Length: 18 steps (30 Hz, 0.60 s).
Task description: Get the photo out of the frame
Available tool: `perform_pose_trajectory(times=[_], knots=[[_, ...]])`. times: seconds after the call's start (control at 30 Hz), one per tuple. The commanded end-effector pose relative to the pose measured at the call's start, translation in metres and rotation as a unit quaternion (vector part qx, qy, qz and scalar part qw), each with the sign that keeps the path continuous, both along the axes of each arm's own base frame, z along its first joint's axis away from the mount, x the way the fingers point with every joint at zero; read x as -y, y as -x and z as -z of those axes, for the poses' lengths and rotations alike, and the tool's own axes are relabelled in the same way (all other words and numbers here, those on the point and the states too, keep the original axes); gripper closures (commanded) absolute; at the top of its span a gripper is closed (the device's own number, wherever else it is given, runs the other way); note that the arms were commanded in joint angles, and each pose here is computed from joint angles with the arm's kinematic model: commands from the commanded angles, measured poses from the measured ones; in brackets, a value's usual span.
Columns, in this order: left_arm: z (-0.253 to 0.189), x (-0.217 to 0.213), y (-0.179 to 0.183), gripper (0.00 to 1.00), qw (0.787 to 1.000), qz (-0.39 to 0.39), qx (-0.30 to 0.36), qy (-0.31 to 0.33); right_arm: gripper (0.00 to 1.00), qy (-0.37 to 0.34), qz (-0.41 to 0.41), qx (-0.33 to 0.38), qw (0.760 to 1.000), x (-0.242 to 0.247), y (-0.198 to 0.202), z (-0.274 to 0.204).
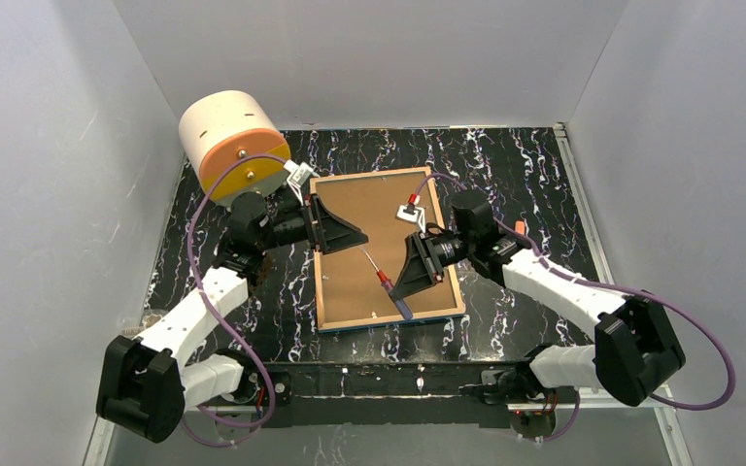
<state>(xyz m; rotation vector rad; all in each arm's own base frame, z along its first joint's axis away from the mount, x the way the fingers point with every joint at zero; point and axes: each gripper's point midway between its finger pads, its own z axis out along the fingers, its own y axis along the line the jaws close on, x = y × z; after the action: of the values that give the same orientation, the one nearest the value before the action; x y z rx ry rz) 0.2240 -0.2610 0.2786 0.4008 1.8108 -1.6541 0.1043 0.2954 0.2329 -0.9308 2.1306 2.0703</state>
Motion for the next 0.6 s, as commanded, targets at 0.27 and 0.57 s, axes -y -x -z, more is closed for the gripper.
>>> perform_pose_trajectory(times=[0.27, 0.57], knots=[[-0.025, -0.001, 0.024, 0.16, 0.995, 0.049, 0.085, 0.033, 0.99, -0.064, -0.029, 0.027, 0.997, -0.004, -0.002, -0.028], [-0.043, 0.003, 0.034, 0.36, 0.991, 0.095, 0.082, 0.051, 0.99, -0.073, -0.021, 0.009, 0.997, -0.009, -0.007, -0.028]])
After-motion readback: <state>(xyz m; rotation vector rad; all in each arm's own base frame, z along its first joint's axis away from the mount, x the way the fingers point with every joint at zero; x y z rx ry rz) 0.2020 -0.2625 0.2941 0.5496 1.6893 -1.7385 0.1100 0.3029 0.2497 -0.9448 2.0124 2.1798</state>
